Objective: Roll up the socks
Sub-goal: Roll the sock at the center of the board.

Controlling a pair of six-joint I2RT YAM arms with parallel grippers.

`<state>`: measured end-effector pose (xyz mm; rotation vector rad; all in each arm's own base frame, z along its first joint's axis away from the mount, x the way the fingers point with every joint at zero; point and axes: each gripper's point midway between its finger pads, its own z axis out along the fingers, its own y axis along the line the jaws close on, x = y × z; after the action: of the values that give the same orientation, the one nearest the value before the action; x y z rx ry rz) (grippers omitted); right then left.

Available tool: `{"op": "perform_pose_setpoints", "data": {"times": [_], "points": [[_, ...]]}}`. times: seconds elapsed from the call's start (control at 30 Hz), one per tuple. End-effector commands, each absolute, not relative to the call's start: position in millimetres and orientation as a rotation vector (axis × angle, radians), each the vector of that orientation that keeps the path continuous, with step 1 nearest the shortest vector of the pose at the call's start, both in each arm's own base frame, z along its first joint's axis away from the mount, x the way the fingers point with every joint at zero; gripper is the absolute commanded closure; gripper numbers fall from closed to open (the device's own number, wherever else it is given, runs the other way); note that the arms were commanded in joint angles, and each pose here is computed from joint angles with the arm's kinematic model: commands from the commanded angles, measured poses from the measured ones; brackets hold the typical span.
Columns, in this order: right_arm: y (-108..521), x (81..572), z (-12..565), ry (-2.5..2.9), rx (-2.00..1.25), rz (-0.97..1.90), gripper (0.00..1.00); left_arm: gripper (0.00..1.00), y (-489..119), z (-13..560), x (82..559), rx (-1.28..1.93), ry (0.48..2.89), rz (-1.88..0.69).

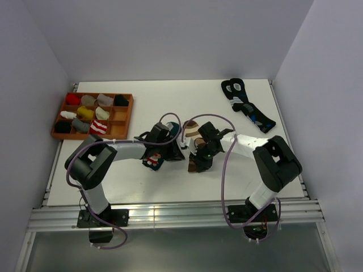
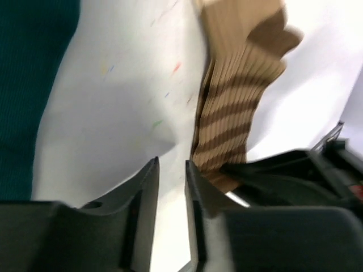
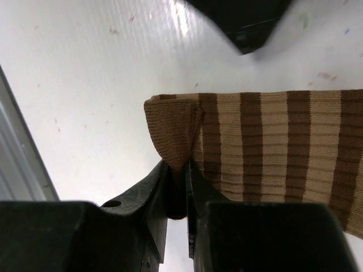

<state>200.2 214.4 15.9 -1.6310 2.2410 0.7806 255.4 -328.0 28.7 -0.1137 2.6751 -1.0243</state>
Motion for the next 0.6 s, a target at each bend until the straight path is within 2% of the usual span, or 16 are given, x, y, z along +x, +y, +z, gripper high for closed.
{"op": "perform_pose_setpoints", "data": {"times": [0.0,0.03,0.2,0.43,0.57], "points": [[202.6,183.2,18.9,2.278,-1.637,0.802,0.87,0.69,-342.3,64.8,284.4,-0.115,2.480,-1.105],[202.4,182.1,19.2,2.281,-1.636,0.810,0.87,0.61,-347.0,70.0,288.3,-0.103,2.455,-1.151],[204.0,181.2,19.4,2.275,-1.633,0.824,0.87,0.52,-340.6,60.7,324.0,-0.192,2.397,-1.092],[206.0,178.7,23.8,2.236,-1.632,0.847,0.88,0.44,-347.1,55.8,372.7,-0.206,2.342,-1.060],[207.0,177.4,24.4,2.229,-1.636,0.857,0.88,0.43,-356.7,58.9,403.1,-0.179,2.295,-1.059]]}}
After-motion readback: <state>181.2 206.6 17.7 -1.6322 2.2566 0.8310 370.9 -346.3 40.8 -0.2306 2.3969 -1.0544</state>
